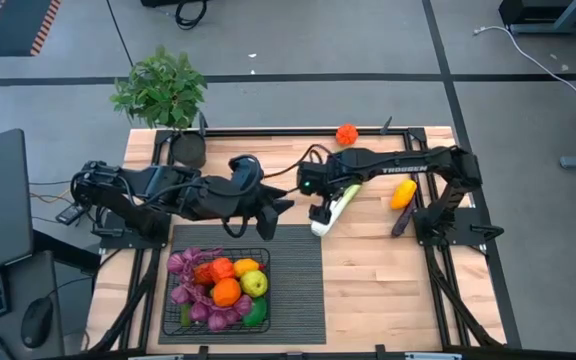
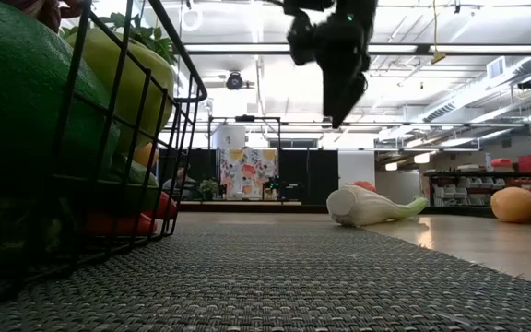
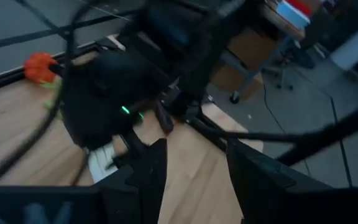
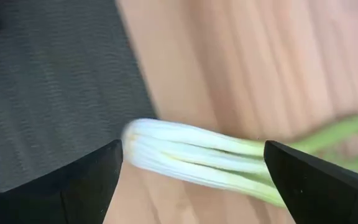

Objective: Build produce basket
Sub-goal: Put the yellow mango into the wire basket

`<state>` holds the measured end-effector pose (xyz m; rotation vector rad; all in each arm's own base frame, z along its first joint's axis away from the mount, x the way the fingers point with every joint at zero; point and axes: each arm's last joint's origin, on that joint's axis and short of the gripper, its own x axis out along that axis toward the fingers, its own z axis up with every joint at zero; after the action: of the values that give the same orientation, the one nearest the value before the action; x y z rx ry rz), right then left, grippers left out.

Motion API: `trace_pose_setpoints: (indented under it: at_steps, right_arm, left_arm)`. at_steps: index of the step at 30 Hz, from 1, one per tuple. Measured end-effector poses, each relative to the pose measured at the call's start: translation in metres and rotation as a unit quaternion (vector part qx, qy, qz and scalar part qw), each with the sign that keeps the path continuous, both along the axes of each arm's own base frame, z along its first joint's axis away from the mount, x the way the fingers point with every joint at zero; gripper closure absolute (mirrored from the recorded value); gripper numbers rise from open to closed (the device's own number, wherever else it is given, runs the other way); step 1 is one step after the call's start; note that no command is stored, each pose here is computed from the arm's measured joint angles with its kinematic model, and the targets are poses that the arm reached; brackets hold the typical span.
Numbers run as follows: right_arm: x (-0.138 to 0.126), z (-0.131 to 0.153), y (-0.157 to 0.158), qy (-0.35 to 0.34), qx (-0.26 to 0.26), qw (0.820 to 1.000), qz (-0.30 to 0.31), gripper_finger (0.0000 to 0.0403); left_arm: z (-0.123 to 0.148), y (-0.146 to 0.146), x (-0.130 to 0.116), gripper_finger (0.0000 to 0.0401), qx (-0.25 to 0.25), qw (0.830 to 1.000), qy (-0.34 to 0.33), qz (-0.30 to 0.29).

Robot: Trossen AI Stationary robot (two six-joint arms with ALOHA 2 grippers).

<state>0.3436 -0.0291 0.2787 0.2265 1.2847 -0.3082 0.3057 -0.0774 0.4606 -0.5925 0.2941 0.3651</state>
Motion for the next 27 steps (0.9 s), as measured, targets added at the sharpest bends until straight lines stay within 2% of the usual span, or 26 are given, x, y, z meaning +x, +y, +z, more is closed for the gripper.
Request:
trace_pose_setpoints:
  at_steps: [5, 14, 20, 24, 27]
  right_arm:
    - [-0.026, -0.012, -0.013, 0.022, -0.015, 0.998, -0.053, 0.0007]
    - [-0.094, -0.028, -0.025, 0.019, -0.026, 0.987, -0.155, 0.0007]
    - [-0.131, -0.040, -0.036, 0.007, -0.031, 0.966, -0.256, 0.0007]
    - [-0.149, -0.057, -0.043, 0.031, -0.028, 0.951, -0.306, 0.0007]
    - [-0.163, -0.075, -0.048, 0.065, -0.010, 0.932, -0.357, 0.0008]
  left_arm:
    - [0.000, -0.001, 0.000, 0.0229, 0.009, 1.000, 0.002, -0.018]
    - [0.005, 0.010, 0.005, 0.0229, 0.029, 0.999, -0.014, -0.011]
    - [0.005, 0.021, 0.007, 0.0229, 0.030, 0.999, -0.014, 0.008]
    - [0.005, 0.029, 0.008, 0.0229, 0.026, 0.999, -0.015, 0.021]
    - [0.006, 0.032, 0.009, 0.0229, 0.025, 0.999, -0.022, 0.027]
